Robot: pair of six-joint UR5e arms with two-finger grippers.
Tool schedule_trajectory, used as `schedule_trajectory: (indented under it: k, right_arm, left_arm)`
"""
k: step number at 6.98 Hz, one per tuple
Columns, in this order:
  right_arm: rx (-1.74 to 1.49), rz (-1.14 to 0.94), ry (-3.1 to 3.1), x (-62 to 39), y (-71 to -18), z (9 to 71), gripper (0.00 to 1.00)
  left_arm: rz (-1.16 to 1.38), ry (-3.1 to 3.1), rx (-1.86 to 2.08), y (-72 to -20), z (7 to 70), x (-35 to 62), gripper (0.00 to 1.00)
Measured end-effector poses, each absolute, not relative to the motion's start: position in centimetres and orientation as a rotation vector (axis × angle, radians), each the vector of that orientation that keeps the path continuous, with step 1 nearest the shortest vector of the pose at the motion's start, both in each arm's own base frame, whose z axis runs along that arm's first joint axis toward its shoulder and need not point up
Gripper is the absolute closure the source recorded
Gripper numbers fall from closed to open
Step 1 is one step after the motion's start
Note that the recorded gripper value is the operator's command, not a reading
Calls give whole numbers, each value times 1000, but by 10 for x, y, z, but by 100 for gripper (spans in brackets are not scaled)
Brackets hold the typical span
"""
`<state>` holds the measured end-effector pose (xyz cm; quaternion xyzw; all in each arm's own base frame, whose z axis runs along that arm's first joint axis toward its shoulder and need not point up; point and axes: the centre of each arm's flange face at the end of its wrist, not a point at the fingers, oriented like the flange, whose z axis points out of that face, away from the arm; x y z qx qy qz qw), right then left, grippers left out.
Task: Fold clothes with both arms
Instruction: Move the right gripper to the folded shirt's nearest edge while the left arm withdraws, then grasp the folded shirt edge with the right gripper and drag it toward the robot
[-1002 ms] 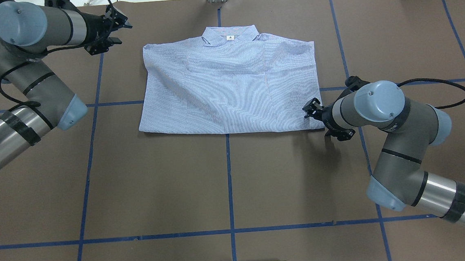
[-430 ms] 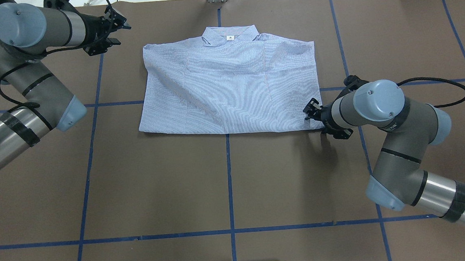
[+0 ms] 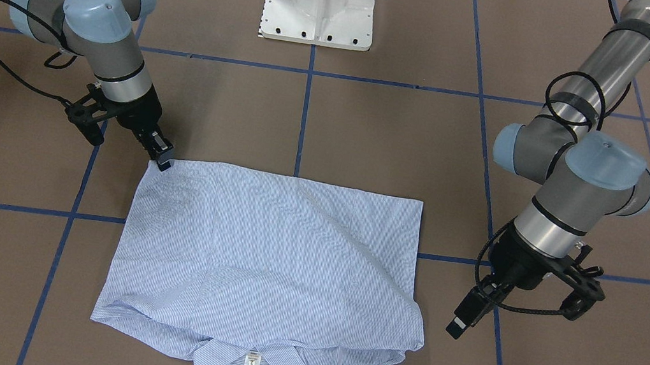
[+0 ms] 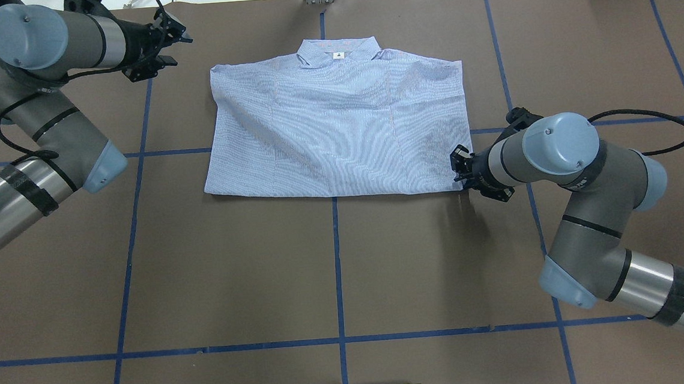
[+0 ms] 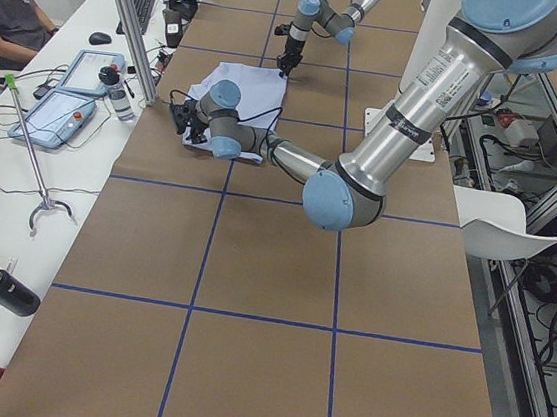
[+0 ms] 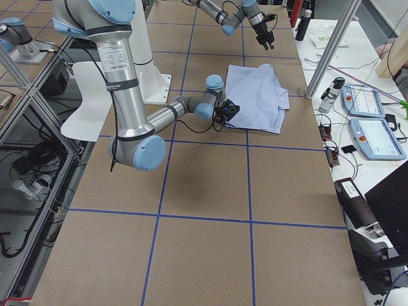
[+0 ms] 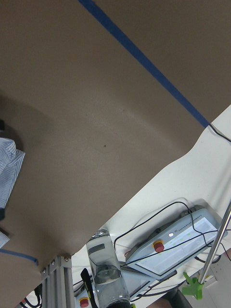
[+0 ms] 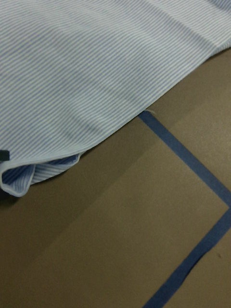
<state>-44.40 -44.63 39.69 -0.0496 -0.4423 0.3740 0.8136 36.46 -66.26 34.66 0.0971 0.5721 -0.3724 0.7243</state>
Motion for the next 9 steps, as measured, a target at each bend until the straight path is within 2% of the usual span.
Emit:
schedule_trajectory:
  k: [3, 4, 6, 8, 9]
  right_arm:
    - [-109, 804, -951, -431, -438, 382, 100]
    - [-121, 794, -942, -421, -419, 368, 100]
    - [-194, 685, -910, -414, -339, 345, 100]
    - [-412, 506, -894, -410, -267, 331, 100]
    - [-529, 408, -868, -417, -231, 327, 4]
  left_arm:
    - [-821, 1270, 217, -662, 342, 363, 38]
    - [-817, 1279, 221, -660, 337, 362, 38]
    - [-801, 1313, 224, -654, 319, 361, 38]
    - [-760, 1355, 198, -637, 303, 362, 38]
    - [-736, 1370, 176, -623, 304, 359, 38]
